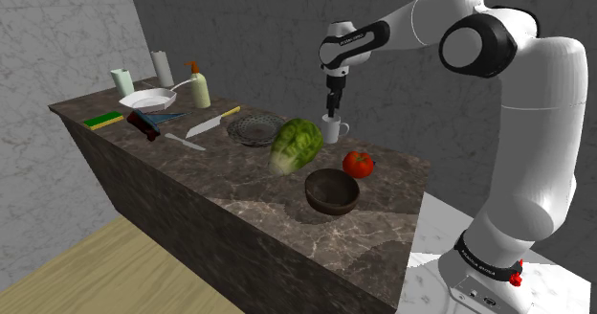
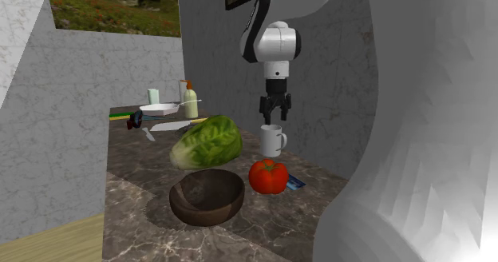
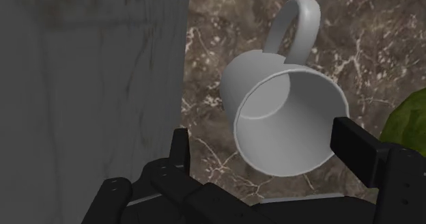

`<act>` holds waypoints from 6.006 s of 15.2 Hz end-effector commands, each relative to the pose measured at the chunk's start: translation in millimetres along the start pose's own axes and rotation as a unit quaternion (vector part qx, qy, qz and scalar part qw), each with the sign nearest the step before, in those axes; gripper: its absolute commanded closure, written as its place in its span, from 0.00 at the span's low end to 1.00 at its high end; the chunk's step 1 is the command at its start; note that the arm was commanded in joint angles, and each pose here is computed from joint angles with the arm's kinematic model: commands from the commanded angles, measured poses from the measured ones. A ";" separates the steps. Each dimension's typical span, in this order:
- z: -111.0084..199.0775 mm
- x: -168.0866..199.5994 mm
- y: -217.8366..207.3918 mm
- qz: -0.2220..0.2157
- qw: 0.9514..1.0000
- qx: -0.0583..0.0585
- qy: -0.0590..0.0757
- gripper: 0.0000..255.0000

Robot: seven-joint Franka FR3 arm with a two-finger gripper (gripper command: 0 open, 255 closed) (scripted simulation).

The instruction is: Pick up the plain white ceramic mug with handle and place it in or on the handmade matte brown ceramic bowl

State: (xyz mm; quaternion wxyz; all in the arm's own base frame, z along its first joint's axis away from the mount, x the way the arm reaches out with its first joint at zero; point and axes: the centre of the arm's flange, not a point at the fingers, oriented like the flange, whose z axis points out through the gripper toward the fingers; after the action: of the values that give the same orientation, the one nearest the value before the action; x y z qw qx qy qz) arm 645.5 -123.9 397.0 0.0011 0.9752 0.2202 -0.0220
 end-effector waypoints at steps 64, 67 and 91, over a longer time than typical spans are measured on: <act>-85.2 -76.1 -187.6 0.002 1.000 -0.004 0.002 1.00; -87.1 -89.7 -224.7 0.002 1.000 -0.004 0.002 1.00; -8.1 -124.6 -329.1 0.002 1.000 -0.004 0.002 1.00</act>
State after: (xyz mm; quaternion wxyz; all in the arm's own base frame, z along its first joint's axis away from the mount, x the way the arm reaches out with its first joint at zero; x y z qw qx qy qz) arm 392.0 119.9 418.3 0.0043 0.9757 0.2184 -0.0196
